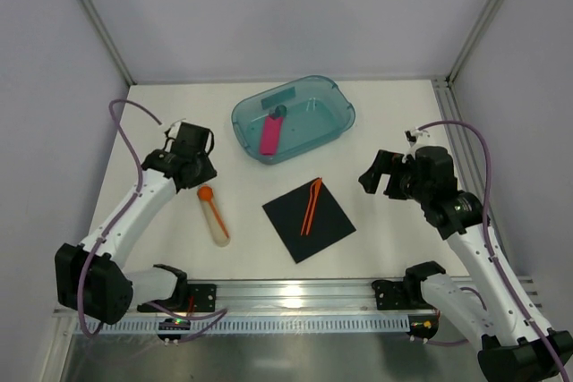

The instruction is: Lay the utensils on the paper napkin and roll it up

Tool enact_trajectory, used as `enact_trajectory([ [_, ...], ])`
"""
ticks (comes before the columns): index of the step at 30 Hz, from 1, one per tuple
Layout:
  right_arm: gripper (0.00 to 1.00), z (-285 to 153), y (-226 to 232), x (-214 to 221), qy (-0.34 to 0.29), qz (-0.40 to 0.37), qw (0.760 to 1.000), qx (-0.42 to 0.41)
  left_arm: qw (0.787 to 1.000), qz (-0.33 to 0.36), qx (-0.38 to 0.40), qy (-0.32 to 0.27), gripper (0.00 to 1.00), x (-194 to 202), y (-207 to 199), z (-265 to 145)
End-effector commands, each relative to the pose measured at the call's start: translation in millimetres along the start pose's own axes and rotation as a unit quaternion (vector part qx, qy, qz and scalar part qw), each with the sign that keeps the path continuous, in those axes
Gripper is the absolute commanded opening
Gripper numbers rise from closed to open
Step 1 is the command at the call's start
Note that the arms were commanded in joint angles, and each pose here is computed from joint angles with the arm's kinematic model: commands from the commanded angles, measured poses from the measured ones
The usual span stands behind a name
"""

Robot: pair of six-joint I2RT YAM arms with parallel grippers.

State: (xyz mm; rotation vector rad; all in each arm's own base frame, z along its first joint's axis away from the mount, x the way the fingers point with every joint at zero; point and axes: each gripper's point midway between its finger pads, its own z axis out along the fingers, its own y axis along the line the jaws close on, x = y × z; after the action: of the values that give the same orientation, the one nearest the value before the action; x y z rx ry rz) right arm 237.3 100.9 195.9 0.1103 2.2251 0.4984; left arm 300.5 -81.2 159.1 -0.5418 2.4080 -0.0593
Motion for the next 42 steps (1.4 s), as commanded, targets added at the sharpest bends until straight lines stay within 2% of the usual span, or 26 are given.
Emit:
enact_trajectory([
  [1, 1.0, -5, 9, -8, -0.017, -0.008, 1.0, -0.02, 0.999, -0.03, -0.011, 0.006, 0.36, 17, 22, 2],
  [5, 1.0, -4, 12, -7, -0.012, -0.005, 1.0, -0.028, 0.997, -0.055, -0.029, 0.041, 0.34, 43, 40, 26],
  [9, 1.0, -7, 11, -7, -0.015, -0.006, 1.0, -0.024, 0.994, -0.057, -0.029, 0.091, 0.27, 70, 39, 52],
  [12, 1.0, -10, 10, -8, -0.019, -0.008, 1.0, -0.022, 0.992, -0.058, -0.033, 0.104, 0.26, 80, 39, 64],
  [31, 1.0, -10, 6, -6, -0.017, -0.01, 1.0, -0.015, 0.986, -0.056, -0.081, 0.132, 0.26, 112, 58, 100],
  [35, 1.0, -10, 6, -6, -0.019, -0.01, 1.0, -0.013, 0.986, -0.054, -0.088, 0.132, 0.15, 113, 60, 102],
  [40, 1.0, -10, 6, -6, -0.018, -0.009, 1.0, -0.014, 0.988, -0.04, -0.095, 0.114, 0.01, 94, 59, 93],
  [42, 1.0, -9, 7, -7, -0.016, -0.008, 1.0, -0.015, 0.989, -0.037, -0.094, 0.106, 0.0, 85, 56, 89],
])
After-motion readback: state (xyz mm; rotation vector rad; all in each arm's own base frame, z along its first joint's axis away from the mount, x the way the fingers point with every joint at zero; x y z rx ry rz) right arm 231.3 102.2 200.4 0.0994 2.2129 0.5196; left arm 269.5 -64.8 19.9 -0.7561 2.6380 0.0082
